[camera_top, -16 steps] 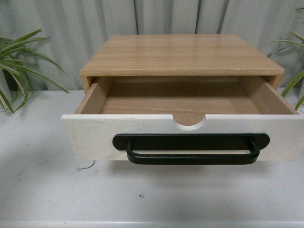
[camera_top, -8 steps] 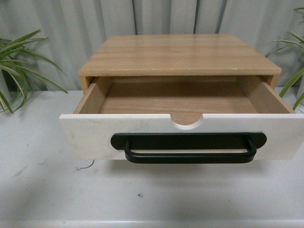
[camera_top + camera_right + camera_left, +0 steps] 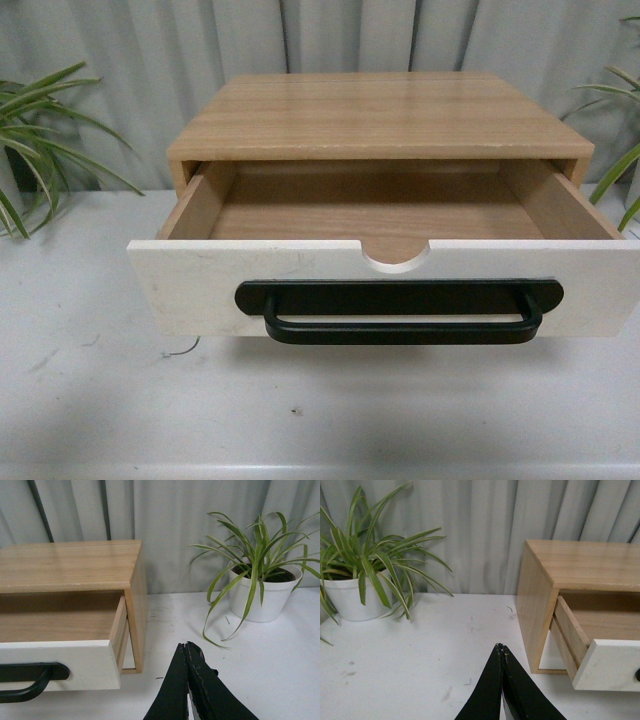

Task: Pull drawer

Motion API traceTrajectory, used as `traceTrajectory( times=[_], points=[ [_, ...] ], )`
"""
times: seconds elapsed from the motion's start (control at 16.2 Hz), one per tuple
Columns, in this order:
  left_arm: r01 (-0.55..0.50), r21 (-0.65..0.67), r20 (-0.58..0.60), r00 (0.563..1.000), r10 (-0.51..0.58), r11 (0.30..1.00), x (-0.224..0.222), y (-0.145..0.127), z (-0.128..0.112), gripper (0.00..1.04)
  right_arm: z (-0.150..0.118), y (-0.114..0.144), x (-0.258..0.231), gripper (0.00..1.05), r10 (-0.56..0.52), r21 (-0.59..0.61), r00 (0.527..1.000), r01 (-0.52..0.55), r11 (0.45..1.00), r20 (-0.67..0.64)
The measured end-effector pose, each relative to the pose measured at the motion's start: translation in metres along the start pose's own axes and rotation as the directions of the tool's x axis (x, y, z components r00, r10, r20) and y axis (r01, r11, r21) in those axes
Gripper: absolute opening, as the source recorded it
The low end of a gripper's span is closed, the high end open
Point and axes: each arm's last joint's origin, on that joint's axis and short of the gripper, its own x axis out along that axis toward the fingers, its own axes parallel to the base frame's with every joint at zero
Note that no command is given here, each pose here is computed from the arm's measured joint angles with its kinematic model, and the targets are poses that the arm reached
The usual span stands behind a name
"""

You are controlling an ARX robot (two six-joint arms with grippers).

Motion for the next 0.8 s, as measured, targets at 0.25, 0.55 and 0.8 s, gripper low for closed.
traceTrajectory(
  times=[0.25,0.55,0.8],
  points=[
    [0.003,0.000,0.018,1.000,-0.003,1.000,-0.007,0.000,-0.006,0.02,-0.007,0.000,-0.008,0.02,0.000,0.000,1.000,0.000,1.000,0.010],
    [0.003,0.000,0.011,1.000,-0.003,1.000,-0.012,0.000,-0.007,0.02,-0.006,0.000,-0.016,0.02,0.000,0.000,1.000,0.000,1.000,0.017],
    [0.004,0.000,-0.044,0.999,-0.004,1.000,-0.020,0.000,-0.013,0.02,-0.007,0.000,-0.020,0.02,0.000,0.000,1.000,0.000,1.000,0.016]
  ],
)
